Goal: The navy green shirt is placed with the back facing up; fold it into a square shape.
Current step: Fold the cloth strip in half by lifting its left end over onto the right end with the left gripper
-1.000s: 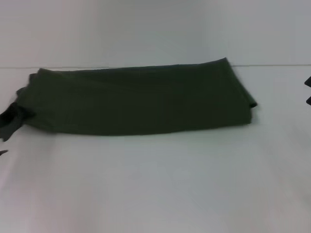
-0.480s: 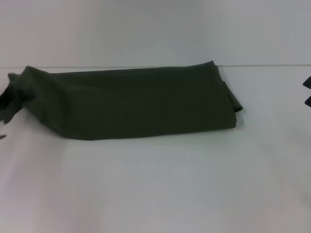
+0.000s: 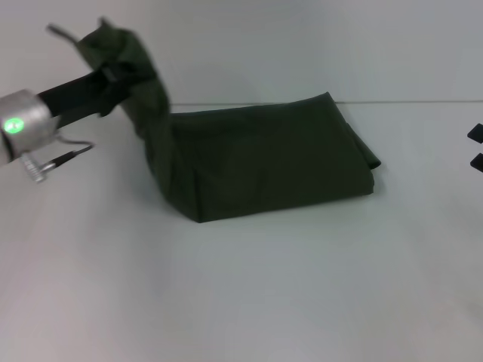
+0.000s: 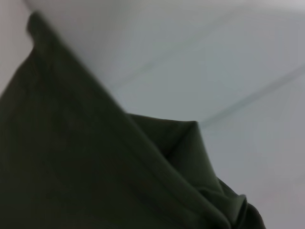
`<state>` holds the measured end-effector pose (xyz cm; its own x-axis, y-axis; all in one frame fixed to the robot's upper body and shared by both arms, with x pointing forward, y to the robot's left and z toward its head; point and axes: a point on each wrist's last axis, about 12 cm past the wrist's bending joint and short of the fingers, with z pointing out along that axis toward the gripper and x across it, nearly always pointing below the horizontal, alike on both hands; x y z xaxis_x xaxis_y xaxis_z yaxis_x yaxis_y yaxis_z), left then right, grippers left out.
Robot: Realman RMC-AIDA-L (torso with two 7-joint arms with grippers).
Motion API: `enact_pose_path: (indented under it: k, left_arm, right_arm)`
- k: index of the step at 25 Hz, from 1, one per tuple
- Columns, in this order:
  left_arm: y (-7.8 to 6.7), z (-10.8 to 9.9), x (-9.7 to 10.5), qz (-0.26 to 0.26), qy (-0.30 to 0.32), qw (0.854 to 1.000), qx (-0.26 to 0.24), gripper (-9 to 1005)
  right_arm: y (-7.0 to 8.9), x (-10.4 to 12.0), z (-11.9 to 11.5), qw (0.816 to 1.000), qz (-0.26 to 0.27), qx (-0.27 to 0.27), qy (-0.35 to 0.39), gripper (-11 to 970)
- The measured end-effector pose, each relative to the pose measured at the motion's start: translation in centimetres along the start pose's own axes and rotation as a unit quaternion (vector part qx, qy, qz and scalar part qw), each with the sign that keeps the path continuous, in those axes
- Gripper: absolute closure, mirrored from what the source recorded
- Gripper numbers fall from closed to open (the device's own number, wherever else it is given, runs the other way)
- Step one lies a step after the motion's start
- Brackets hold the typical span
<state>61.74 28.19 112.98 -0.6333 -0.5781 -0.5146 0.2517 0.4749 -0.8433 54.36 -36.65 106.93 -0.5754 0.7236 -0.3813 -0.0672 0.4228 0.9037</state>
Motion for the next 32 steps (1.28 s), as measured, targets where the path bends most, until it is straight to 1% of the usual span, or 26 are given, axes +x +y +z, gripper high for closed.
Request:
enact_pose_path:
  k: [5,7,8,9,11,13,17,18,19,20,22,26,27,30,31,32]
  left_arm:
    - [-3.1,4.2,1.6,0.043,0.049,0.997,0.036,979]
    - [-4.1,6.0,2.5,0.061,0.064,0.995,0.043,979]
    - [-4.6,7.3,3.4,0.076,0.078,0.993,0.04,979]
    - [-4.8,7.8,3.7,0.082,0.083,0.992,0.038,978]
    - [-5.2,9.6,5.0,0.106,0.106,0.988,0.029,978]
    - [-5.5,11.2,6.2,0.142,0.127,0.982,0.016,978]
    - [-6.0,13.4,8.2,0.221,0.167,0.961,-0.008,977]
    - [-6.2,13.9,8.8,0.245,0.179,0.953,-0.017,974]
    - [-6.3,14.3,9.3,0.267,0.19,0.944,-0.026,970]
    - [-6.4,14.6,9.5,0.278,0.194,0.94,-0.031,967]
    - [-6.7,15.1,10.2,0.303,0.203,0.93,-0.037,914]
    - [-7.3,15.5,11.2,0.334,0.22,0.916,-0.027,807]
    - [-7.4,15.4,11.4,0.341,0.224,0.913,-0.022,762]
    - [-8.2,14.8,11.6,0.348,0.237,0.907,0.015,629]
    - [-8.5,14.2,11.3,0.343,0.237,0.909,0.032,584]
    - [-8.6,13.7,11.1,0.338,0.235,0.91,0.041,563]
  right_arm:
    - [0.0,0.1,0.1,1.0,0.001,-0.001,0.0,183]
    - [0.0,0.1,0.1,1.0,0.002,-0.001,0.0,183]
    - [0.0,0.1,0.1,1.0,0.001,-0.001,0.001,183]
    - [0.0,0.1,0.1,1.0,0.001,-0.001,0.001,183]
    - [0.0,0.2,0.1,1.0,0.002,0.0,0.001,184]
    - [0.0,0.2,0.1,1.0,0.002,-0.001,0.001,184]
    - [0.0,0.2,0.1,1.0,0.003,-0.001,0.002,184]
    - [0.0,0.2,0.1,1.0,0.003,-0.001,0.002,184]
    - [0.0,0.3,0.1,1.0,0.003,-0.001,0.002,184]
    - [0.0,0.3,0.1,1.0,0.003,-0.001,0.003,184]
    - [0.0,0.3,0.2,1.0,0.003,-0.001,0.003,184]
    - [0.0,0.4,0.4,1.0,0.006,-0.001,0.005,184]
    - [0.0,0.4,0.4,1.0,0.007,0.0,0.005,184]
    - [-0.2,0.3,0.2,1.0,0.007,0.003,0.003,184]
    - [-0.2,0.3,0.2,1.0,0.007,0.004,0.003,184]
    - [-0.2,0.2,0.1,1.0,0.007,0.004,0.003,184]
